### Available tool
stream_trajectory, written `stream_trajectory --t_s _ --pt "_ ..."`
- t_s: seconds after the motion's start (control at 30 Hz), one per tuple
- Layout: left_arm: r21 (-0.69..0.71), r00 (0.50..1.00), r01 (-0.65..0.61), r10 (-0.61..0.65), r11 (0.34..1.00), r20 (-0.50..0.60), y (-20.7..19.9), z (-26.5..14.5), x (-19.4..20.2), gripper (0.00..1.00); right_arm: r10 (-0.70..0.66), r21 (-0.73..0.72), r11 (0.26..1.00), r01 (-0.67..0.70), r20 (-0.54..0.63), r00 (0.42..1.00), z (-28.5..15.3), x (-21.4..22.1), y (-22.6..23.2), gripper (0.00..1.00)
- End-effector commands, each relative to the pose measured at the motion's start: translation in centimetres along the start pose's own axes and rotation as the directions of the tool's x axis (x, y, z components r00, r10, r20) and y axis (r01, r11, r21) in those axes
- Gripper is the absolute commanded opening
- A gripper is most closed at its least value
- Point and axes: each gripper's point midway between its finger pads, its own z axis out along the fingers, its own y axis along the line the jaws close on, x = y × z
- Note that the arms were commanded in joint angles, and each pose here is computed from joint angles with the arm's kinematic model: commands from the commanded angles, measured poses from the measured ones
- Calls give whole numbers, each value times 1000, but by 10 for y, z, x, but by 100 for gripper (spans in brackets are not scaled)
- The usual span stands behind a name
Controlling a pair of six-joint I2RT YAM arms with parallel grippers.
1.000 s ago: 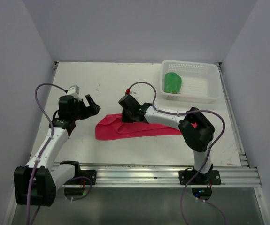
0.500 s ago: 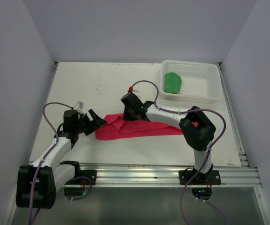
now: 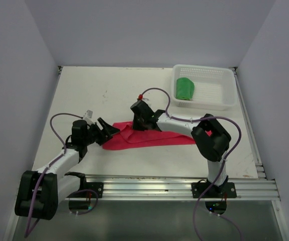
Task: Roll the towels
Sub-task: Fold the towel
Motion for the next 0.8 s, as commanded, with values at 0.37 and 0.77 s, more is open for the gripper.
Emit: stream_trajectory --t_s 0.37,0.77 --pt "42 999 -25 23 999 46 -10 24 -2 73 39 -52 998 -38 23 999 -5 -8 6 0" --pt "-25 995 -78 79 997 58 1 37 -2 67 36 -58 998 -34 25 999 -6 -10 6 0"
